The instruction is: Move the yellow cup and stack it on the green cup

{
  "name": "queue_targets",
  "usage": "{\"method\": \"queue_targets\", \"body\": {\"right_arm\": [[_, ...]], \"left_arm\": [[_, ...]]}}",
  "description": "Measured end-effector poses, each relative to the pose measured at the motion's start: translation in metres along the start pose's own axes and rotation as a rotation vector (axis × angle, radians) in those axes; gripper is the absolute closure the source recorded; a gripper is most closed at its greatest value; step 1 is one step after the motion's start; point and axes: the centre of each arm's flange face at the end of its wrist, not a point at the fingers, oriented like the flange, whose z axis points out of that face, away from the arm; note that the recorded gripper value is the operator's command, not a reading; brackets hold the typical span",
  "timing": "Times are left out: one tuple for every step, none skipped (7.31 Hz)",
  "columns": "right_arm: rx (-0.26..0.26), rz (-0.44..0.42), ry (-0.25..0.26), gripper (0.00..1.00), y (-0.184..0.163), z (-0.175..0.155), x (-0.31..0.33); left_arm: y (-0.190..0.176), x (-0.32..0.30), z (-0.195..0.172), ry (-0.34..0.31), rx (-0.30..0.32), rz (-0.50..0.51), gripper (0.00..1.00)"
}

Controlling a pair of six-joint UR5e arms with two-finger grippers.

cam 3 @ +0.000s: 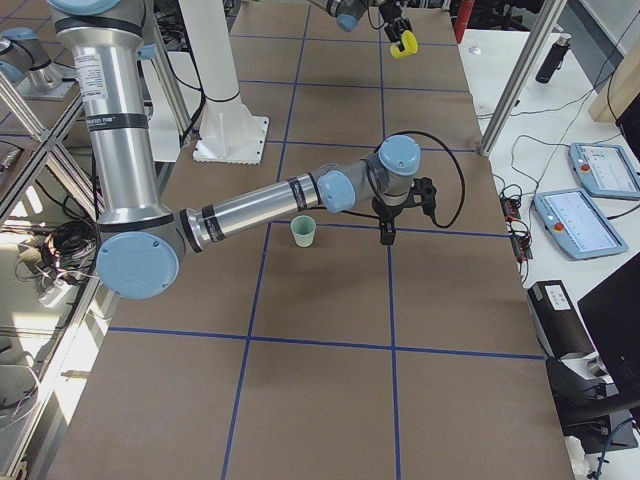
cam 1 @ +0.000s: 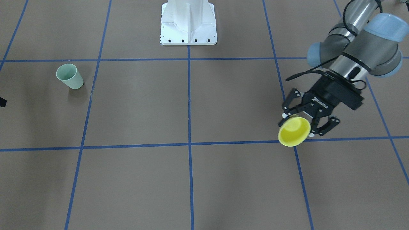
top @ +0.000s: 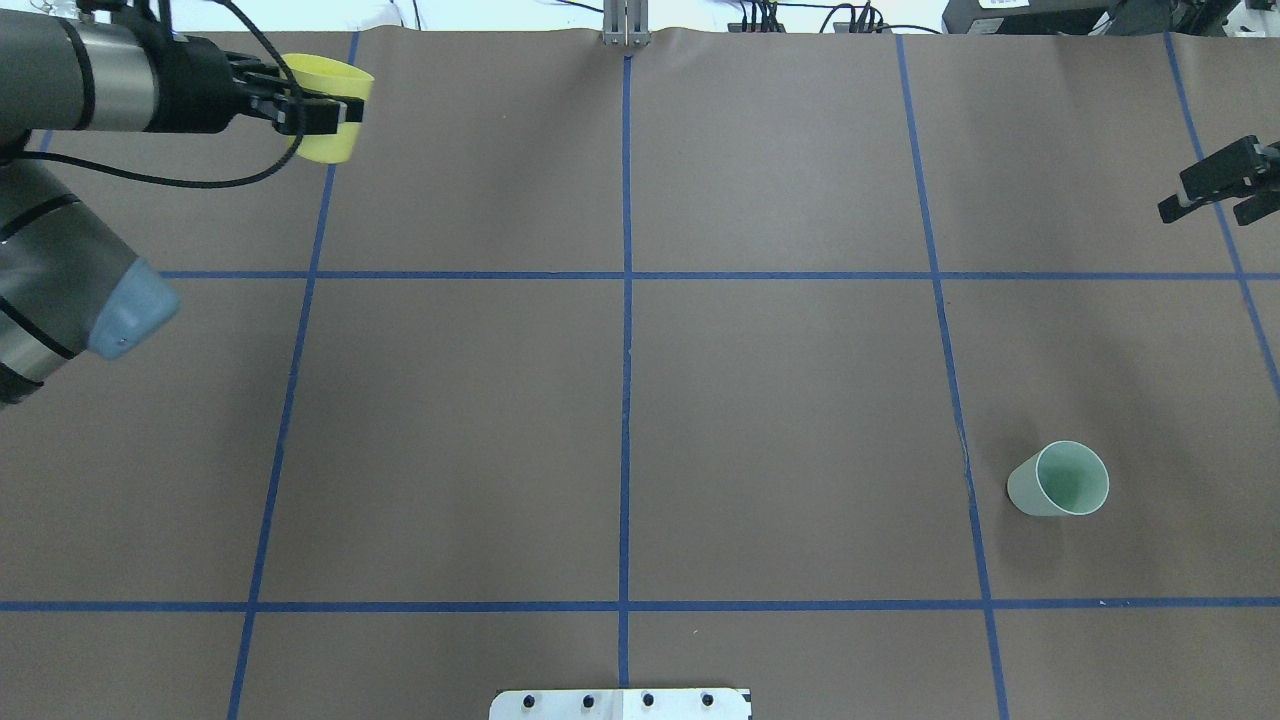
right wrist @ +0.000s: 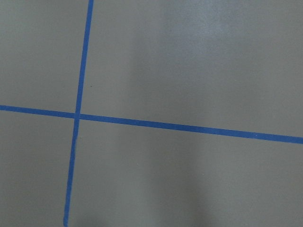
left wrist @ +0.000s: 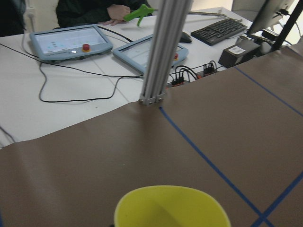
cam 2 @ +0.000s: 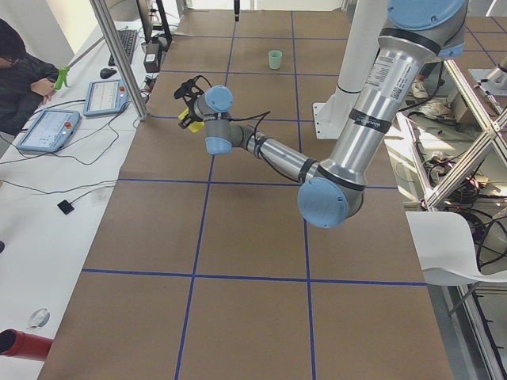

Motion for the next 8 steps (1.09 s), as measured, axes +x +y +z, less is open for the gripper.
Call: {"method": "queue_targets", "body": {"right_arm": [[-0.007,-0.008,-0.023,0.0,-0.021,0.01,-0.048],[-0.019,0.0,-0.048,0.0,-0.036,0.019,-0.098],[-0.035,0.031,-0.077,0.0,-0.044,0.029,-0.152],[-0.046,0.049,-0.105,0.0,-0.047,0.037,-0.2],[-0.056,0.034,-0.132,0.01,-0.047,0.045,-0.243],[-0.068,0.022,-0.155,0.01,-0.047,0.052,-0.279],[-0.083,0.016,-0.18,0.02,-0.042,0.059,-0.311],[-0.098,-0.012,-0.212,0.03,-0.031,0.069,-0.339]], "left_arm": [[-0.008,0.032,0.014,0.079,-0.012,0.024,1.0],[-0.01,0.058,0.024,0.141,-0.024,0.042,1.0],[-0.004,0.079,0.035,0.188,-0.036,0.054,1.0],[0.006,0.097,0.043,0.231,-0.043,0.065,1.0],[0.021,0.117,0.053,0.276,-0.054,0.074,1.0],[0.038,0.138,0.063,0.324,-0.065,0.083,1.0],[0.056,0.159,0.071,0.374,-0.072,0.092,1.0],[0.069,0.175,0.077,0.411,-0.079,0.097,1.0]]}}
